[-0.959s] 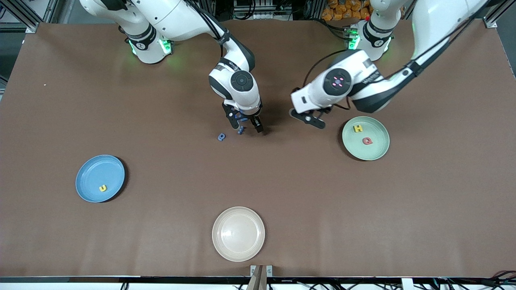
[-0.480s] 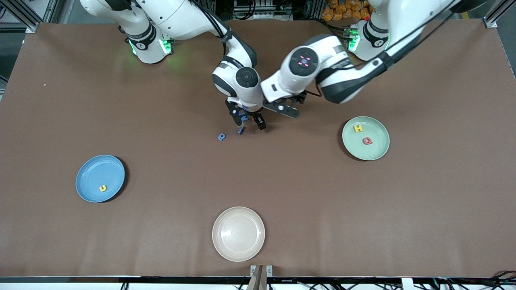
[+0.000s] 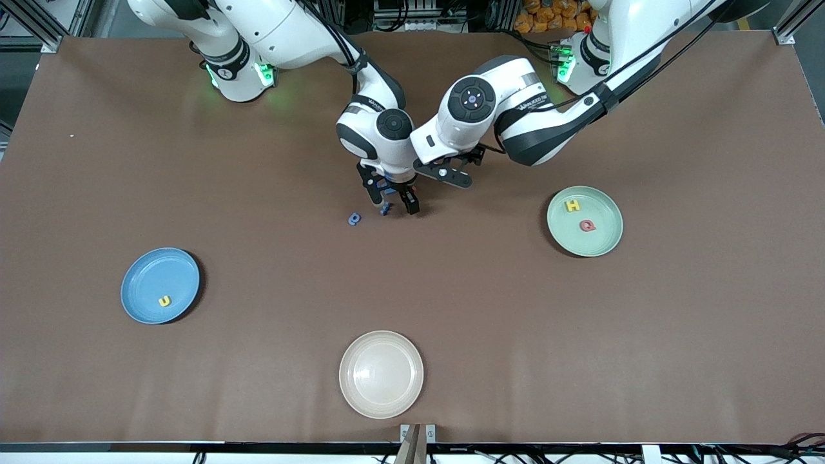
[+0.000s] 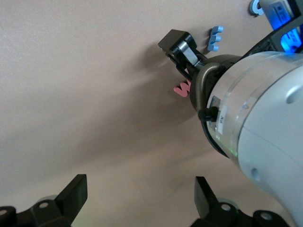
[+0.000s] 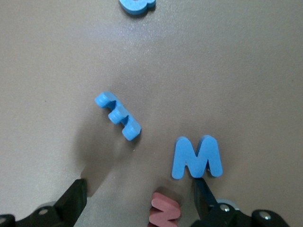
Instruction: Sort upper and lower case letters into plates
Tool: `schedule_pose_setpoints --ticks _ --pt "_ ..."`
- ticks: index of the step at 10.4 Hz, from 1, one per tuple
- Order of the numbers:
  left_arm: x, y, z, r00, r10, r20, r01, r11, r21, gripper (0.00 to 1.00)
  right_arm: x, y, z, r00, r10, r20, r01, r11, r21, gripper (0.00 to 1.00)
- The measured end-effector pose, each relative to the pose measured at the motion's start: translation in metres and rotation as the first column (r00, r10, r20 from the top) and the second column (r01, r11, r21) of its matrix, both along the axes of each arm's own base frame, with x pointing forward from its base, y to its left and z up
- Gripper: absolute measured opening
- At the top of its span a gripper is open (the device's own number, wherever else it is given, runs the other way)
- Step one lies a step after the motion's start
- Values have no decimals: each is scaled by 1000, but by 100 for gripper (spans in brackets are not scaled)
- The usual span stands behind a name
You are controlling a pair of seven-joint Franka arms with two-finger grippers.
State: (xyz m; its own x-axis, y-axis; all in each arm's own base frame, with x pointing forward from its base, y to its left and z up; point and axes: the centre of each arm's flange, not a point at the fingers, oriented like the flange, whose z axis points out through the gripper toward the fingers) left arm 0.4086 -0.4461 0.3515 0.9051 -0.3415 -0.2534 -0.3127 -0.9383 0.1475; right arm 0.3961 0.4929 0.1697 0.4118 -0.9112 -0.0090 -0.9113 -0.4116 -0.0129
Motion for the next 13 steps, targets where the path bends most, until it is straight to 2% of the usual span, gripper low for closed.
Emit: schedule_pose_setpoints --ticks 2,5,13 --pt "7 8 -1 1000 -14 -8 14 1000 12 100 -4 6 3 1000 -3 3 3 1000 9 100" --pt "37 45 -4 998 -61 -25 61 998 10 100 -12 15 6 1000 -7 2 7 1000 18 100" --pt "33 40 -4 997 -74 -26 74 997 9 100 -15 15 1 1000 1 6 -1 1000 6 100"
